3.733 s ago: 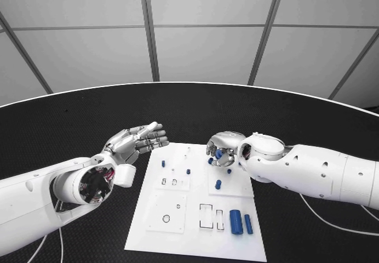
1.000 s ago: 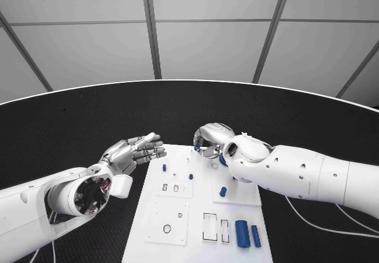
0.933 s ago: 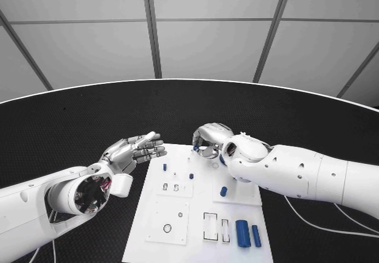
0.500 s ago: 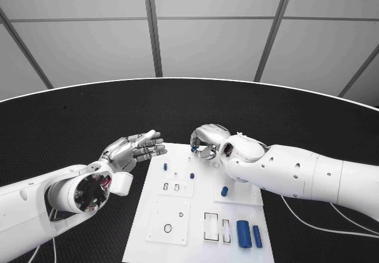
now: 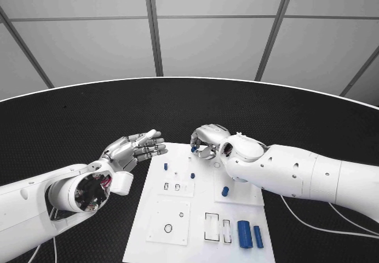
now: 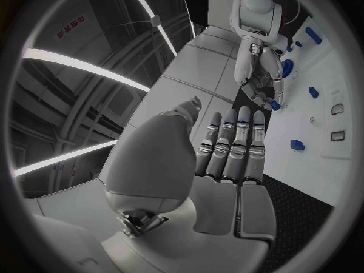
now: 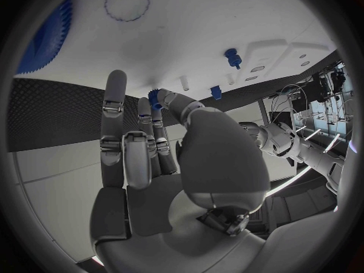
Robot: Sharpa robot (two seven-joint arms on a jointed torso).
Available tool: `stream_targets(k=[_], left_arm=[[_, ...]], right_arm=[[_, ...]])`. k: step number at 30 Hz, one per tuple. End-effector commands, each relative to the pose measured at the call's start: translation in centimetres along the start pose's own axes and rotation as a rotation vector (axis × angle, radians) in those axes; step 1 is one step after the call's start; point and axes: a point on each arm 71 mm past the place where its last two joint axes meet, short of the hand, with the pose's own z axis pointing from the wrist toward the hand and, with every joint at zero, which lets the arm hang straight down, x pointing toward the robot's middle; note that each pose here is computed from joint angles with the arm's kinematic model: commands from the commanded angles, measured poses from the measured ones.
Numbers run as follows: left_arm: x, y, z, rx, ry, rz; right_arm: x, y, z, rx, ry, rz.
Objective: Assemble the parts on the task board
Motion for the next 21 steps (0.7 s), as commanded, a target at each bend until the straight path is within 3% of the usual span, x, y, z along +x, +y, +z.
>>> stream_targets(k=[1,21], left_arm=[[0.02,-0.03,0.01,0.0,0.001,0.0],[-0.08,-0.12,0.05,0.001,-0.002,0.002]], right_arm=[[0.07,0.02,0.07,0.0,0.008,-0.002],[-0.02,-0.24,0.0,0.001,-0.004,-0.002]])
